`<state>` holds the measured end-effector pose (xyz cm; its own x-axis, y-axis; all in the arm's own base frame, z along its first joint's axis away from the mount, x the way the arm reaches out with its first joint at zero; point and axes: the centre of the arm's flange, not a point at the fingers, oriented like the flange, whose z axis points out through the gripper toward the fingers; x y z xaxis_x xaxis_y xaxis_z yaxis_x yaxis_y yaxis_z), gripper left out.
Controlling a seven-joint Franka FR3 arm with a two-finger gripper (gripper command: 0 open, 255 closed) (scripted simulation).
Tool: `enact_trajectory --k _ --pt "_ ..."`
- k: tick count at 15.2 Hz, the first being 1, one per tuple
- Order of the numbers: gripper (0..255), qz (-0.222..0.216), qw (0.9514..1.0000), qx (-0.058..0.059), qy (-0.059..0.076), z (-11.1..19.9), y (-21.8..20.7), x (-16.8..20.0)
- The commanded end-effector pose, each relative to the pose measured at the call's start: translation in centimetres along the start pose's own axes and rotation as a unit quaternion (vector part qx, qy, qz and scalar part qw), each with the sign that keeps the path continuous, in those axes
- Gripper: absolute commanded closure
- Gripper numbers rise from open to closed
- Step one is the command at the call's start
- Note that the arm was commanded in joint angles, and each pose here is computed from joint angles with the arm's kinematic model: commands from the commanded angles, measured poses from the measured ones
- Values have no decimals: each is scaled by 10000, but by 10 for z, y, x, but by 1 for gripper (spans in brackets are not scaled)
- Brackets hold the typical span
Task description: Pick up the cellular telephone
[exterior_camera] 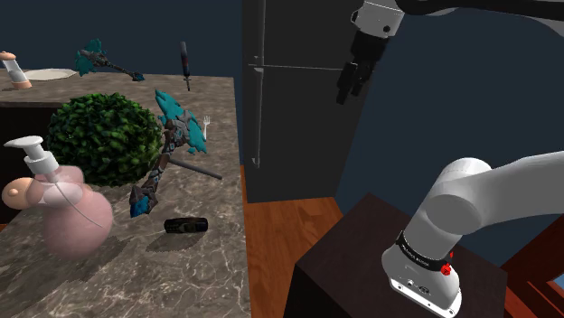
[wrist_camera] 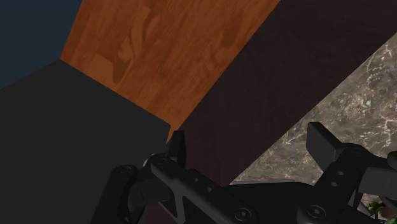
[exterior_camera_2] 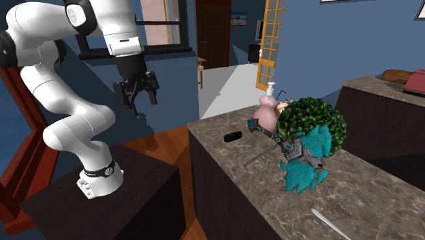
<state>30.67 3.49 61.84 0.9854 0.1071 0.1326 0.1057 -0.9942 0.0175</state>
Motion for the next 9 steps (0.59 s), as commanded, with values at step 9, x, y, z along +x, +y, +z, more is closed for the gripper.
enact_trajectory --k 9 --pt "0 -772 9969 68 -102 59 -64 61"
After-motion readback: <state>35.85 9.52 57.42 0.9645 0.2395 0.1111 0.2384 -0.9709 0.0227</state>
